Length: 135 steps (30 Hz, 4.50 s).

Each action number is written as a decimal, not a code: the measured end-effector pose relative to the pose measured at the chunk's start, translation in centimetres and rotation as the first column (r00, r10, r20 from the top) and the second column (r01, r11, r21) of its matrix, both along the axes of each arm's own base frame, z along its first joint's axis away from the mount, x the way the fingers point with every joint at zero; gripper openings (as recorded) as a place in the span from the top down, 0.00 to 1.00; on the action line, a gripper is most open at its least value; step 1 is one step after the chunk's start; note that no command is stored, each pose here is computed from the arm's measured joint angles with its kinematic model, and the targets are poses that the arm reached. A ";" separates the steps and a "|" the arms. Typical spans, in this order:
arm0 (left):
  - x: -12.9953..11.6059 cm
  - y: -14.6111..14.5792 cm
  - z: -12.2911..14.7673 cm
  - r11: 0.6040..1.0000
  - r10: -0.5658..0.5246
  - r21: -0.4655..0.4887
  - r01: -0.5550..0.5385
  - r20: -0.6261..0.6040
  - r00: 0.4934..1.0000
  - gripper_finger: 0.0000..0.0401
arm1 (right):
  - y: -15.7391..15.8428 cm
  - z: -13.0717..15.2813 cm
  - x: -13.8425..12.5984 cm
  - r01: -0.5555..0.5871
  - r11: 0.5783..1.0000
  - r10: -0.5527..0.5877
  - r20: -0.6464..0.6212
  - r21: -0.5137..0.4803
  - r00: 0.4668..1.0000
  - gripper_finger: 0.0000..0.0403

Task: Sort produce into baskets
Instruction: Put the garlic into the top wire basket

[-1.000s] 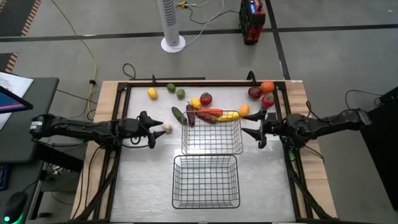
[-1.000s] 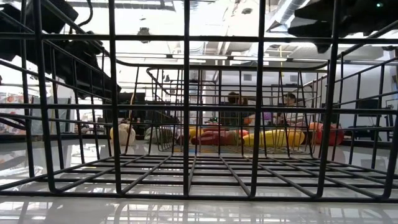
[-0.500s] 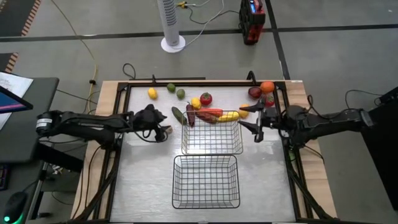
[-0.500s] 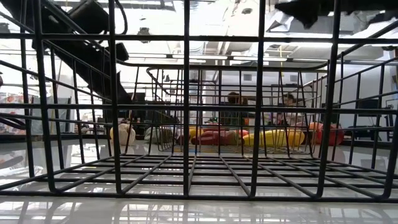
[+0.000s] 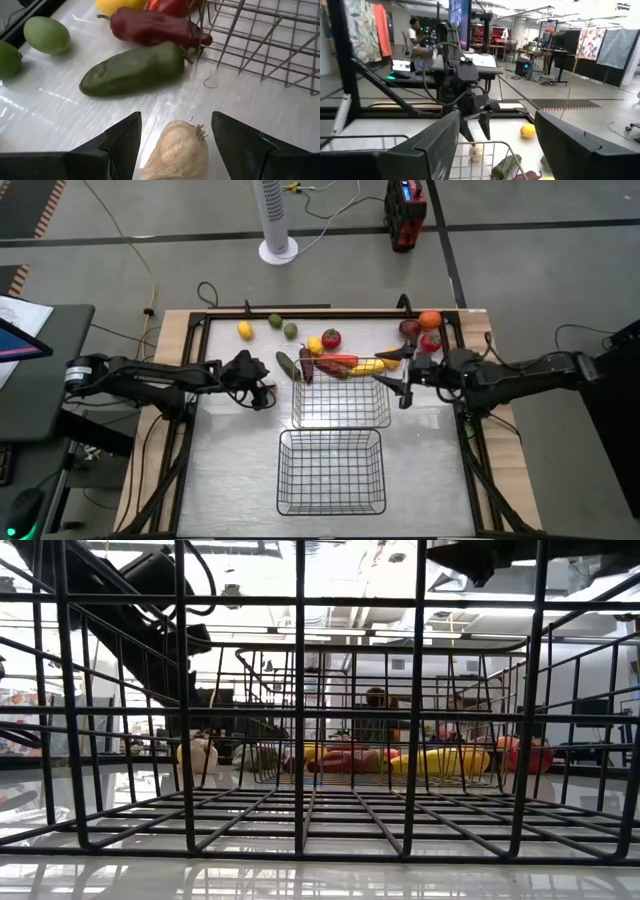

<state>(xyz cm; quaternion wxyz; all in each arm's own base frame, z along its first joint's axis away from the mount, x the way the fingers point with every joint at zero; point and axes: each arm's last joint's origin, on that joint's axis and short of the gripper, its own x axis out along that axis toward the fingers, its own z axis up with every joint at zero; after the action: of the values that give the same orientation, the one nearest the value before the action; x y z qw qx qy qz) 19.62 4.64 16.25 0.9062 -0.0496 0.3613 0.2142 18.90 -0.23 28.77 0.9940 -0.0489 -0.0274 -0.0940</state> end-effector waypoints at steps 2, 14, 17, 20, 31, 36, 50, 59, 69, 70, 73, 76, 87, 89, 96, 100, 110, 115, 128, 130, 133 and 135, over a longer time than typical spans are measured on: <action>0.0 0.0 -0.1 1.000 -0.009 0.007 0.009 -0.012 1.000 0.43 | -0.2 -0.4 0.5 0.011 1.000 -0.011 -0.022 0.004 1.000 0.29; 0.0 -0.1 1.4 0.998 -0.055 0.009 0.056 -0.069 0.996 0.32 | -0.6 -0.4 1.5 -0.040 0.998 0.042 -0.043 0.044 0.998 0.29; 0.1 0.0 1.2 0.998 -0.065 0.020 0.067 -0.093 0.994 0.27 | -0.6 -0.6 1.5 -0.038 0.999 0.040 -0.061 0.031 0.997 0.29; 0.0 0.1 1.2 0.998 -0.065 0.021 0.067 -0.096 0.993 0.24 | -0.6 -0.7 1.5 -0.038 0.999 0.040 -0.078 0.028 0.996 0.29; -1.0 -0.5 -1.6 0.967 -0.242 0.059 0.247 -0.090 0.966 0.25 | -0.5 -0.8 1.4 -0.042 0.999 0.044 -0.089 0.019 0.995 0.29; -1.4 -0.5 -2.4 0.940 -0.286 0.166 0.299 -0.100 0.953 0.26 | -0.4 -0.7 1.4 -0.052 0.998 0.053 -0.081 0.020 0.995 0.29; -2.4 -0.4 -3.8 0.970 -0.203 0.138 0.199 0.018 0.979 0.26 | -0.2 -0.2 1.5 -0.105 0.994 0.106 -0.022 0.031 0.994 0.29; -2.1 -0.3 -3.5 0.973 -0.189 0.144 0.179 0.060 0.980 0.26 | -0.2 0.0 1.5 -0.118 0.992 0.118 0.000 0.035 0.993 0.29; -0.5 0.1 -1.0 0.983 -0.135 0.137 0.121 0.098 0.986 0.27 | -0.2 0.4 1.4 -0.123 0.992 0.123 0.038 0.006 0.992 0.29; -0.2 0.2 -0.6 0.984 -0.131 0.139 0.115 0.109 0.985 0.27 | -0.2 0.4 1.4 -0.123 0.992 0.123 0.038 0.004 0.992 0.29; 0.2 0.4 0.3 0.985 -0.114 0.141 0.102 0.083 0.990 0.28 | -0.3 0.4 1.4 -0.118 0.993 0.118 0.037 0.003 0.992 0.29; 0.9 1.1 2.2 0.987 -0.074 0.145 0.067 0.043 0.996 0.29 | -0.5 0.4 1.4 -0.109 0.994 0.109 0.037 0.003 0.993 0.29; 2.1 3.2 5.5 0.994 -0.093 0.073 0.081 0.171 0.981 0.37 | -0.4 0.3 1.4 -0.122 0.993 0.121 0.021 0.013 0.992 0.29; 2.0 2.6 4.4 0.995 -0.099 0.042 0.094 0.175 0.980 0.38 | -0.3 0.1 1.4 -0.129 0.992 0.128 0.006 0.015 0.992 0.29; 2.7 1.0 2.7 0.994 -0.105 0.045 0.099 0.188 0.976 0.38 | -0.3 0.0 1.5 -0.131 0.991 0.131 0.001 0.037 0.991 0.29; 2.4 0.9 2.3 0.995 -0.103 0.030 0.100 0.132 0.986 0.38 | -0.2 0.0 1.5 -0.141 0.989 0.141 0.003 0.041 0.990 0.29; 1.7 0.9 0.5 0.993 -0.107 0.039 0.110 -0.073 0.992 0.38 | -0.1 0.0 1.5 -0.146 0.988 0.146 0.003 0.041 0.989 0.29; 2.5 1.3 -1.6 0.991 -0.129 0.021 0.134 -0.156 0.979 0.38 | -0.1 0.0 1.5 -0.146 0.988 0.146 0.003 0.041 0.989 0.29; 2.7 1.5 -3.3 0.993 -0.108 0.023 0.118 -0.255 0.961 0.38 | -0.1 -0.2 1.5 -0.151 0.988 0.152 -0.018 0.045 0.988 0.29; 2.6 1.5 -3.3 0.994 -0.093 0.035 0.107 -0.268 0.959 0.39 | -0.1 -0.2 1.5 -0.151 0.988 0.152 -0.022 0.045 0.988 0.29; 2.5 1.5 -3.4 0.994 -0.086 0.038 0.101 -0.287 0.954 0.45 | -0.1 -0.3 1.5 -0.150 0.988 0.152 -0.026 0.046 0.988 0.29; 2.4 1.5 -3.4 0.995 -0.083 0.037 0.098 -0.289 0.954 0.50 | -0.1 -0.3 1.5 -0.150 0.988 0.152 -0.027 0.046 0.988 0.29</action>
<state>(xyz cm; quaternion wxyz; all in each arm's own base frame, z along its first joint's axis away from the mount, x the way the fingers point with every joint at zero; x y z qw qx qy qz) 22.06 6.15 12.84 0.8540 0.0216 0.4852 0.1867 20.37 -0.29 28.51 0.9994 -0.0261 -0.0140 -0.0183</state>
